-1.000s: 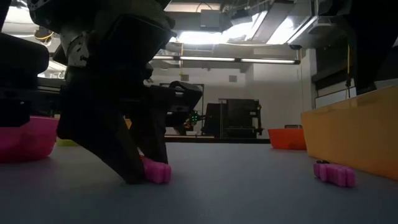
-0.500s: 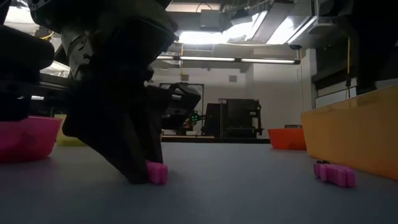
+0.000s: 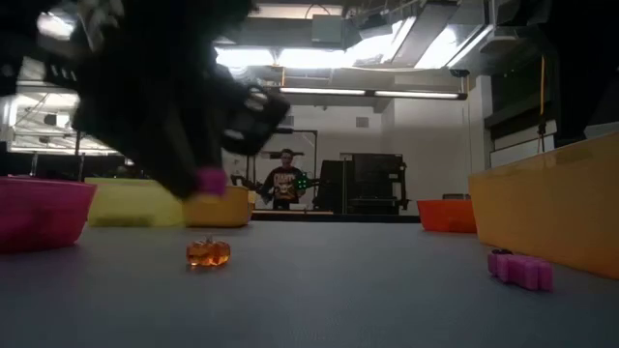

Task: Sort Halloween decoration
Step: Put the pink skeleton toy into the red bowl

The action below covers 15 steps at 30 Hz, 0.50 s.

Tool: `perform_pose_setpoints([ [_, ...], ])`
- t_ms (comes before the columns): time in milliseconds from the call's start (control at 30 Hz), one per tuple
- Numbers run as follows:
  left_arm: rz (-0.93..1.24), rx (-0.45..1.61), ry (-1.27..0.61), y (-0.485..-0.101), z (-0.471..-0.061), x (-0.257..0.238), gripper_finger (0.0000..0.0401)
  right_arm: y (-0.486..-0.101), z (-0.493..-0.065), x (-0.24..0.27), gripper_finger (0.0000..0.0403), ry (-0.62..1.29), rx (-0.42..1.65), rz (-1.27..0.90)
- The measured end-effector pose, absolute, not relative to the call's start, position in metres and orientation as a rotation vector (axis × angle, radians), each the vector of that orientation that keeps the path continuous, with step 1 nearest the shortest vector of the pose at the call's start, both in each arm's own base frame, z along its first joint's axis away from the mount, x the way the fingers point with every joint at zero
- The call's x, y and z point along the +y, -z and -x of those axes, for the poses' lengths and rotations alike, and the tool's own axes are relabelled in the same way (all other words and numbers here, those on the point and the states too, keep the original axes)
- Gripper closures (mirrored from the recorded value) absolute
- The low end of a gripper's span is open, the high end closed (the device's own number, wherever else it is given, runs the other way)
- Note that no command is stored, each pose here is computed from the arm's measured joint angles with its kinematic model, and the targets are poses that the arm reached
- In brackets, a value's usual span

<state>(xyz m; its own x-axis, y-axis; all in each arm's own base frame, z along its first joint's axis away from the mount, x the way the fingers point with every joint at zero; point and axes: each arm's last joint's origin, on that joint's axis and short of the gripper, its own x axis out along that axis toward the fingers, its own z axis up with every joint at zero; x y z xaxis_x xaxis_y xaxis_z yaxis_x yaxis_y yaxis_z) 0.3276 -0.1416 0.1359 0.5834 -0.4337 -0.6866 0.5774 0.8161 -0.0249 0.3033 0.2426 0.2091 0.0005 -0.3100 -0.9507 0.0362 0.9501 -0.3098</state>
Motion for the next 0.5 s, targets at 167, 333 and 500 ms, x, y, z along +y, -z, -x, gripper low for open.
perform_pose_setpoints([
  [167, -0.183, 0.778, 0.602, -0.164, -0.311, -0.142, 0.0367, -0.209, -0.303, 0.242, 0.0146, 0.276, 1.551, 0.220],
  [333, -0.174, 0.890, 0.582, -0.188, -0.284, -0.142, 0.0364, -0.209, -0.303, 0.243, 0.0146, 0.276, 1.551, 0.220],
  [500, -0.202, 1.079, 0.490, -0.200, -0.251, -0.136, 0.0360, -0.209, -0.303, 0.242, 0.0146, 0.278, 1.554, 0.223],
])
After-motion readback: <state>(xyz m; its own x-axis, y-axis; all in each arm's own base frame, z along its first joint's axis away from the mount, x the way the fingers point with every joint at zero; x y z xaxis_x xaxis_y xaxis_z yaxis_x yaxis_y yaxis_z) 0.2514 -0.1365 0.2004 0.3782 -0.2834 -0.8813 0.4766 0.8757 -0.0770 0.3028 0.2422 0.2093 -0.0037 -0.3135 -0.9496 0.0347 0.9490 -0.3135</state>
